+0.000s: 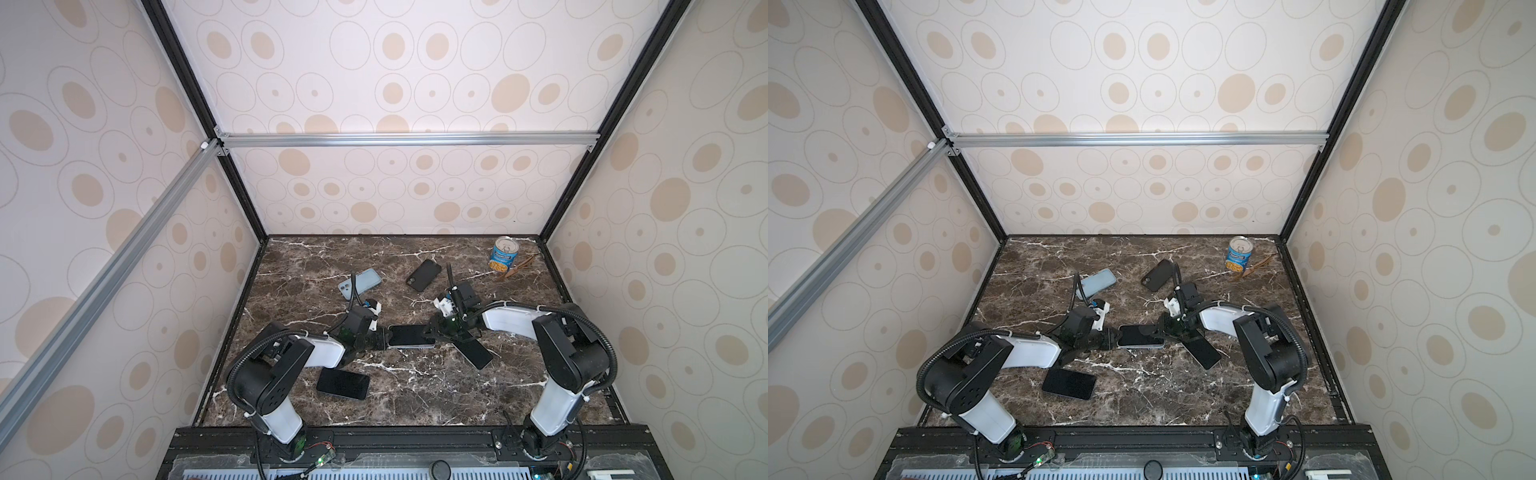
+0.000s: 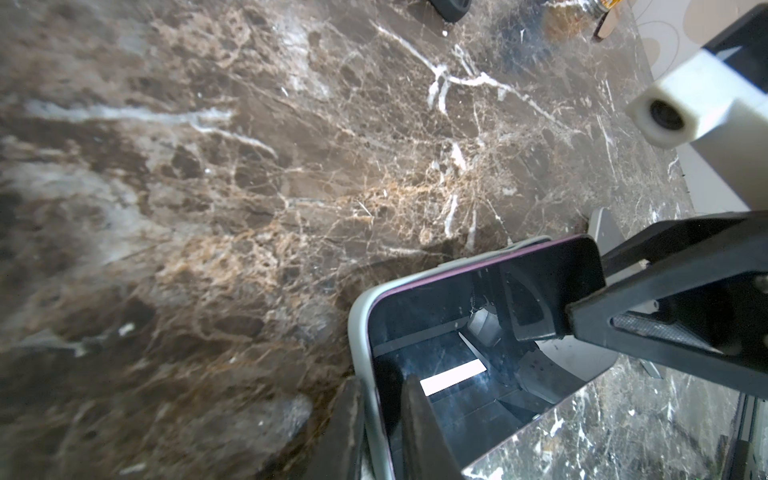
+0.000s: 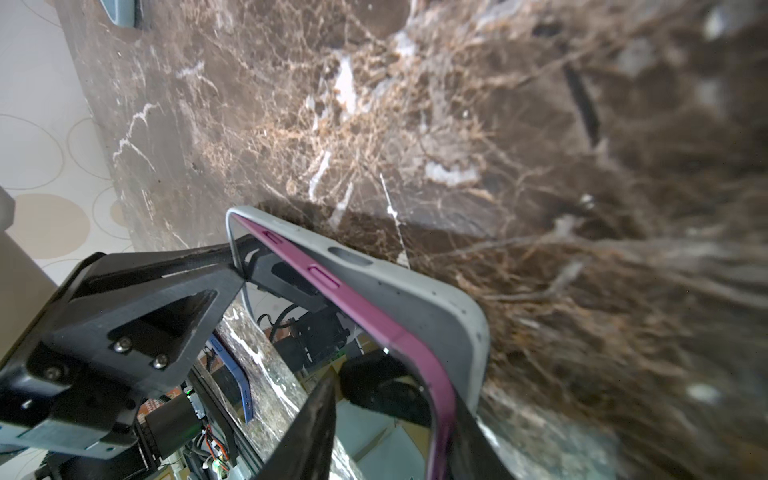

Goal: Put the phone into the phone case

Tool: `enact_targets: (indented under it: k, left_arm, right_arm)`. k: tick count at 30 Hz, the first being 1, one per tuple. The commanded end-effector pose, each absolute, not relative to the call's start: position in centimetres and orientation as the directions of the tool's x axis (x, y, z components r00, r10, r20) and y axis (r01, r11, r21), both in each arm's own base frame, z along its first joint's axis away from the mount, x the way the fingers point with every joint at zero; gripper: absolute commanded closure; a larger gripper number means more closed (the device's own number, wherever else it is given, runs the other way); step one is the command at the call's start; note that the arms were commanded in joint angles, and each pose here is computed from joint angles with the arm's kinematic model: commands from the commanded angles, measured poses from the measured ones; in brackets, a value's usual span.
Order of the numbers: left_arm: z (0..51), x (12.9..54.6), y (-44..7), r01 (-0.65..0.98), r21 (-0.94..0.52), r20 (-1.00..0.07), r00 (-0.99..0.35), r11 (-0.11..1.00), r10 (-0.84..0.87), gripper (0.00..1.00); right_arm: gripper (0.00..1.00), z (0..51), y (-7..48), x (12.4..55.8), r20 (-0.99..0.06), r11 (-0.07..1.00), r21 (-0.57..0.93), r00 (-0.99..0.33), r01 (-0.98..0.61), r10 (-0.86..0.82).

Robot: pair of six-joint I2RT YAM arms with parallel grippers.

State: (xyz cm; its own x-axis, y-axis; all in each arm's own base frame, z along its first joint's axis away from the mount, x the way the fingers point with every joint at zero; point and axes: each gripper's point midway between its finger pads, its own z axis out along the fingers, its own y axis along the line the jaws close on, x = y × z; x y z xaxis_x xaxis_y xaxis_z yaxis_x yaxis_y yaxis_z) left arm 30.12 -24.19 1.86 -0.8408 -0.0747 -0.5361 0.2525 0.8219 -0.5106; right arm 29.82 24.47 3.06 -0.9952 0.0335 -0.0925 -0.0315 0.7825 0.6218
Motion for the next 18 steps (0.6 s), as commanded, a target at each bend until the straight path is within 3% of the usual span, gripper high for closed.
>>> enact_targets:
  k: [1,10,18]
  left_arm:
    - [-3.3,25.8,-21.6,0.188,-0.407,-0.374,-0.927,0.894,0.025,0.82]
    - [-3.0,25.8,-21.7,0.195,-0.411,-0.38,-0.925,0.89,0.027,0.83]
    - [-2.7,25.9,-22.0,0.2,-0.427,-0.382,-0.924,0.882,0.024,0.83]
  right_arm:
    - [0.59,2.9,23.0,28.8,-0.077,0.834,0.552,-0.997,-0.026,0.02]
    - [0.57,4.2,22.1,28.4,-0.108,0.854,0.517,-0.994,-0.054,0.003]
    - [0.66,2.9,22.1,27.7,-0.075,0.852,0.523,-0.997,-0.038,0.002]
